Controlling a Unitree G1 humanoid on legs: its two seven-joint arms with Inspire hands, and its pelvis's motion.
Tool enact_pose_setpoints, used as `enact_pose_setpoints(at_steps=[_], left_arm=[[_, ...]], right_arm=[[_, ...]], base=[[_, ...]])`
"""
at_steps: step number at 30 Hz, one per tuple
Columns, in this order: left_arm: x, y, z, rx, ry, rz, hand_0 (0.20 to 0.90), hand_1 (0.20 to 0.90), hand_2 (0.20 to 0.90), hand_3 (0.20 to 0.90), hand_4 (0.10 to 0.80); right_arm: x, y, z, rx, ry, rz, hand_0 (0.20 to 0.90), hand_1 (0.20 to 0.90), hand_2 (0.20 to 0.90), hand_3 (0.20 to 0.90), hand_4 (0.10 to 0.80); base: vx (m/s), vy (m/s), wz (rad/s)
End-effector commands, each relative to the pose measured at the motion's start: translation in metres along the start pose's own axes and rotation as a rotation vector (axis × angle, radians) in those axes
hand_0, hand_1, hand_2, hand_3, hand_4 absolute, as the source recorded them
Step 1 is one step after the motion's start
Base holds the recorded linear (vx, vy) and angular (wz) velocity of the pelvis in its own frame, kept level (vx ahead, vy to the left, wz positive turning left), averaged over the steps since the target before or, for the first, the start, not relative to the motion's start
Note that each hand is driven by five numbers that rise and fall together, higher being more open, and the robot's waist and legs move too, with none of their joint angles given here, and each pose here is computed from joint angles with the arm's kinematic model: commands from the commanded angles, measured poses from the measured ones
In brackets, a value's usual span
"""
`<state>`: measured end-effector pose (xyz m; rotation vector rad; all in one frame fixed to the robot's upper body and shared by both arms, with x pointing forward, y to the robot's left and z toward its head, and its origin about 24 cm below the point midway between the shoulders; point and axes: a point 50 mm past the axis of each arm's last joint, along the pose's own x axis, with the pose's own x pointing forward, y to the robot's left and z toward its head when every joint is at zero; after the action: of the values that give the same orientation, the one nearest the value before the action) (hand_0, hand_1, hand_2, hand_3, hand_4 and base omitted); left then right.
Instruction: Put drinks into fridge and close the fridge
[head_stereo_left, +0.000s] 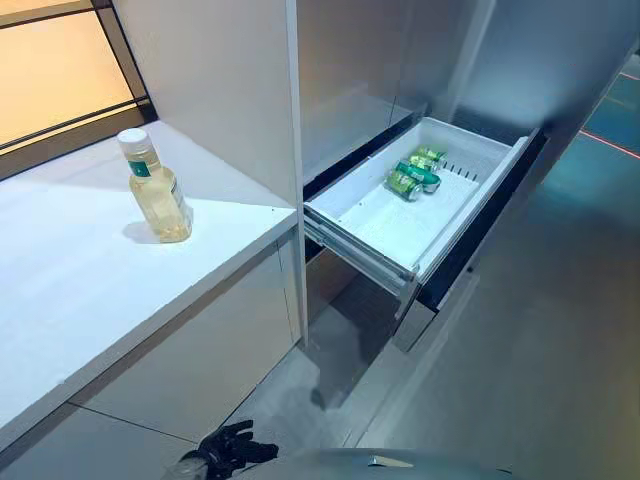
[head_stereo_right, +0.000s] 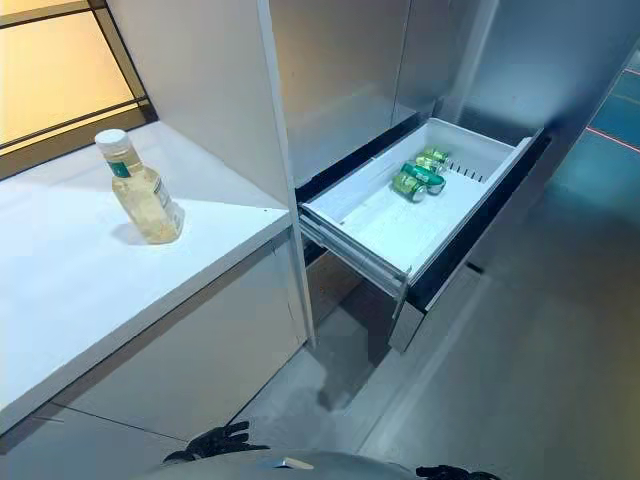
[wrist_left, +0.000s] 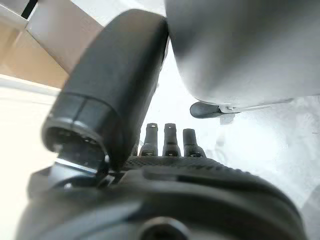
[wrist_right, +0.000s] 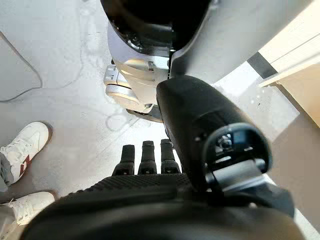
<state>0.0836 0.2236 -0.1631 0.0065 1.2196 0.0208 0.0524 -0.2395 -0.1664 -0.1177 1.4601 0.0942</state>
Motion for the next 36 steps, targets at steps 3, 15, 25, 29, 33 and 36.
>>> enact_pose_setpoints(at_steps=[3,15,25,29,33,36], left_arm=[[0.006,-0.017,0.018,0.005,-0.055,-0.054,0.900,0.900,0.900,0.900,0.800],[0.005,-0.016,0.022,0.036,-0.077,-0.061,0.900,0.900,0.900,0.900,0.800],[0.003,-0.028,0.055,0.371,-0.265,-0.103,0.900,0.900,0.900,0.900,0.800],[-0.005,-0.047,0.096,0.608,-0.472,-0.156,0.900,0.900,0.900,0.900,0.800],[-0.017,-0.060,0.129,0.768,-0.624,-0.179,0.900,0.900,0.900,0.900,0.800],[-0.033,-0.072,0.162,0.911,-0.766,-0.197,0.900,0.900,0.900,0.900,0.800]], right_arm=[[0.004,0.024,0.028,-0.006,-0.078,0.106,0.900,0.900,0.900,0.900,0.800],[0.004,0.023,0.027,-0.006,-0.074,0.104,0.900,0.900,0.900,0.900,0.800],[0.003,0.021,0.030,-0.031,-0.076,0.098,0.900,0.900,0.900,0.900,0.800],[0.002,0.016,0.033,-0.061,-0.081,0.093,0.900,0.900,0.900,0.900,0.800],[0.000,0.010,0.037,-0.084,-0.087,0.091,0.900,0.900,0.900,0.900,0.800],[-0.002,0.005,0.039,-0.115,-0.089,0.096,0.900,0.900,0.900,0.900,0.800]], base=[[0.000,0.000,0.00],[0.000,0.000,0.00],[0.000,0.000,0.00],[-0.012,0.009,-0.02],[-0.034,0.012,-0.04],[-0.011,0.005,-0.01]])
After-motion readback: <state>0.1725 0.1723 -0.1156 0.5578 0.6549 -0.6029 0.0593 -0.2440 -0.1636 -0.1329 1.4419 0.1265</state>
